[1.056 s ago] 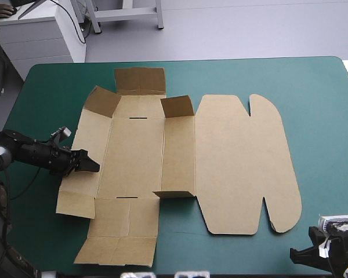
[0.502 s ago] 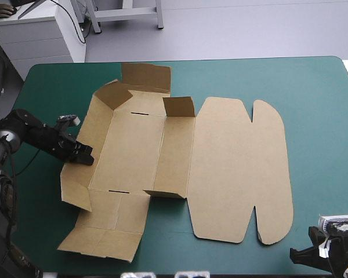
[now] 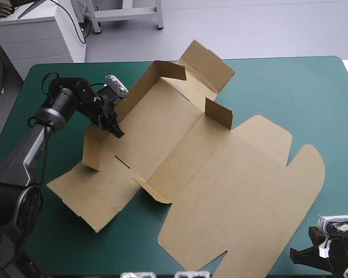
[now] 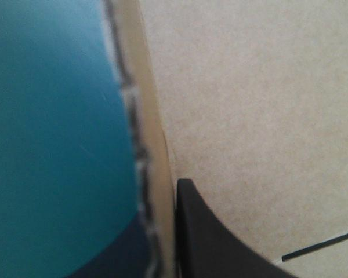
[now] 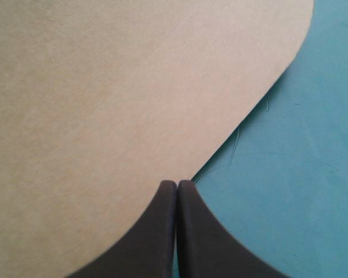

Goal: Fold the box

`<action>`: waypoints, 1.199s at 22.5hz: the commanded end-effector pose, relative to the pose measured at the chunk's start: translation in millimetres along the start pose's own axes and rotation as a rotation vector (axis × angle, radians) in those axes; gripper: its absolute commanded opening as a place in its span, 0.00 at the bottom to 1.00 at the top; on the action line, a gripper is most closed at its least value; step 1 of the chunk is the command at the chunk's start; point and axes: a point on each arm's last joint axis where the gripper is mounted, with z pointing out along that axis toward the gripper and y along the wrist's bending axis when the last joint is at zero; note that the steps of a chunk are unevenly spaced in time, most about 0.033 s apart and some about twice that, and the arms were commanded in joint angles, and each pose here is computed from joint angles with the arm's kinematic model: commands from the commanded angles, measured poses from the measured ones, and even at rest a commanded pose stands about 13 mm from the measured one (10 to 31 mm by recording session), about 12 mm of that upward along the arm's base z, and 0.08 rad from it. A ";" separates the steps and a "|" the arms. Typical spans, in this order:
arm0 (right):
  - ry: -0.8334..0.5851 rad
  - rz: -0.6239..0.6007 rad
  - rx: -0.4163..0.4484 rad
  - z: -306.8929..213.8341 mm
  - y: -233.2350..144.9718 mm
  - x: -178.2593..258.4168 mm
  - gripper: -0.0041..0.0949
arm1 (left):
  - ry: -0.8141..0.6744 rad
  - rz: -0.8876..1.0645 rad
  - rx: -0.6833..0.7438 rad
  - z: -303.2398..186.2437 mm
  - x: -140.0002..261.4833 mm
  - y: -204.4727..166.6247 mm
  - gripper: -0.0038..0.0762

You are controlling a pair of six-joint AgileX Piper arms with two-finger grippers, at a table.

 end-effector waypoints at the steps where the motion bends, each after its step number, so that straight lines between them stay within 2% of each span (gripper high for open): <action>1: -0.067 -0.001 0.007 -3.6 0.0 -10.6 0.02 | -0.165 0.167 -0.213 -40.4 -40.4 -10.5 0.04; 6: -0.067 0.000 0.009 -3.6 -0.2 -10.6 0.02 | -0.209 0.420 -0.380 -47.8 -76.0 -41.8 0.04; 8: -0.067 0.000 0.009 -3.6 -0.2 -10.6 0.02 | -0.231 0.544 -0.430 -49.6 -91.9 -65.2 0.04; 15: -0.067 0.001 0.009 -3.6 -0.2 -10.6 0.02 | -0.283 0.783 -0.472 -55.5 -120.2 -133.2 0.04; 21: -0.065 0.000 0.011 -3.3 -0.3 -10.8 0.02 | -0.320 0.754 -0.575 -64.7 -131.2 -170.1 0.04; 27: -0.030 0.030 0.012 2.1 -0.2 -15.2 0.02 | -0.372 0.781 -0.741 -56.5 -130.8 -212.9 0.04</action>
